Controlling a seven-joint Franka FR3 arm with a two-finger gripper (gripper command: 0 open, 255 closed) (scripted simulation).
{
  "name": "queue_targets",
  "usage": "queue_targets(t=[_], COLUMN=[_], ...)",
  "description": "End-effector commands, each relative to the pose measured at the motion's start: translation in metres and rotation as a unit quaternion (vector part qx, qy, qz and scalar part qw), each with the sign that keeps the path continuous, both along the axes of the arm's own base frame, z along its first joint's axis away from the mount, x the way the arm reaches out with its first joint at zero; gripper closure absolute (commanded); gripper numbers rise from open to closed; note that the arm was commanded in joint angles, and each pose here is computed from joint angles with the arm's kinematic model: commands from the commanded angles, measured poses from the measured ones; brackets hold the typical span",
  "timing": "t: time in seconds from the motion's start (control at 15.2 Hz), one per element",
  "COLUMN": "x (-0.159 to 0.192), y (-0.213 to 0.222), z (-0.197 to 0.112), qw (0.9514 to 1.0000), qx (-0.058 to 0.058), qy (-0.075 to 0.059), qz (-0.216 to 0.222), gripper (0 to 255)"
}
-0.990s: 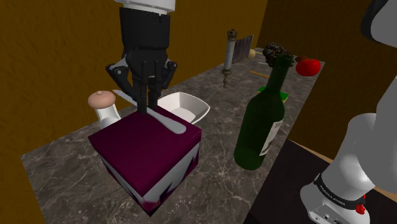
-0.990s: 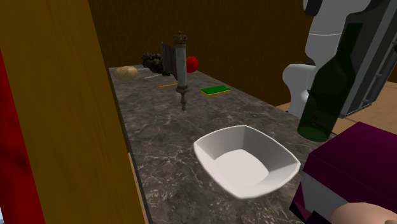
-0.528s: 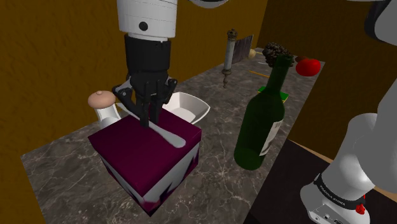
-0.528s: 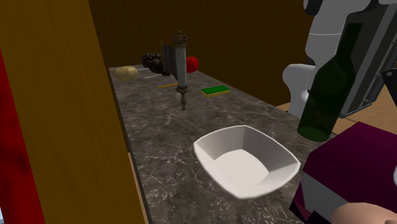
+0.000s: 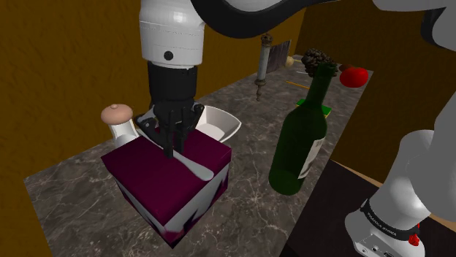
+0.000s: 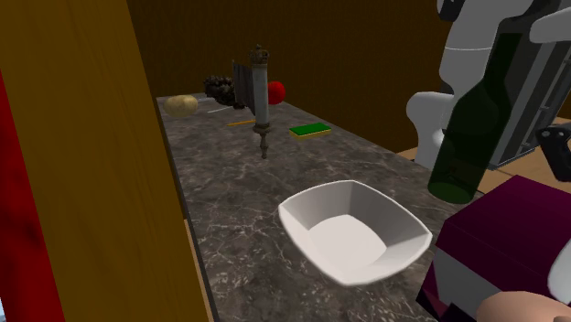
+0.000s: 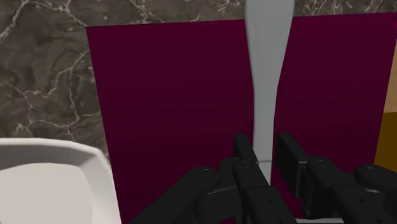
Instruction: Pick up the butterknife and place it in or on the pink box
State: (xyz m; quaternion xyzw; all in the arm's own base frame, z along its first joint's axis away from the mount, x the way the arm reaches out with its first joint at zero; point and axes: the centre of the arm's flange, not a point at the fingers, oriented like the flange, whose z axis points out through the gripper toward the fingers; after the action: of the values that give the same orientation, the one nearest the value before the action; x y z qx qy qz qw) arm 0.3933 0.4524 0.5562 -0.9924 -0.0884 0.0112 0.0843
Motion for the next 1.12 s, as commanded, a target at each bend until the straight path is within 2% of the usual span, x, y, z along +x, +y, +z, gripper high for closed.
queue_targets(t=[0.0,0.2,0.26,0.59,0.86,1.06], x=[0.0,0.0,0.0,0.0,0.002,0.002], y=[0.0,0.0,0.0,0.0,-0.008,-0.008], z=[-0.001,0.0,0.0,0.0,0.049,0.049], qw=[1.0,1.0,1.0,1.0,1.0,1.0], qx=[0.0,0.0,0.0,0.0,0.0,0.0], qy=[0.0,0.0,0.0,0.0,0.0,0.0], qz=[0.0,0.0,0.0,0.0,0.0,0.0], gripper=[255,255,0,0,0,0])
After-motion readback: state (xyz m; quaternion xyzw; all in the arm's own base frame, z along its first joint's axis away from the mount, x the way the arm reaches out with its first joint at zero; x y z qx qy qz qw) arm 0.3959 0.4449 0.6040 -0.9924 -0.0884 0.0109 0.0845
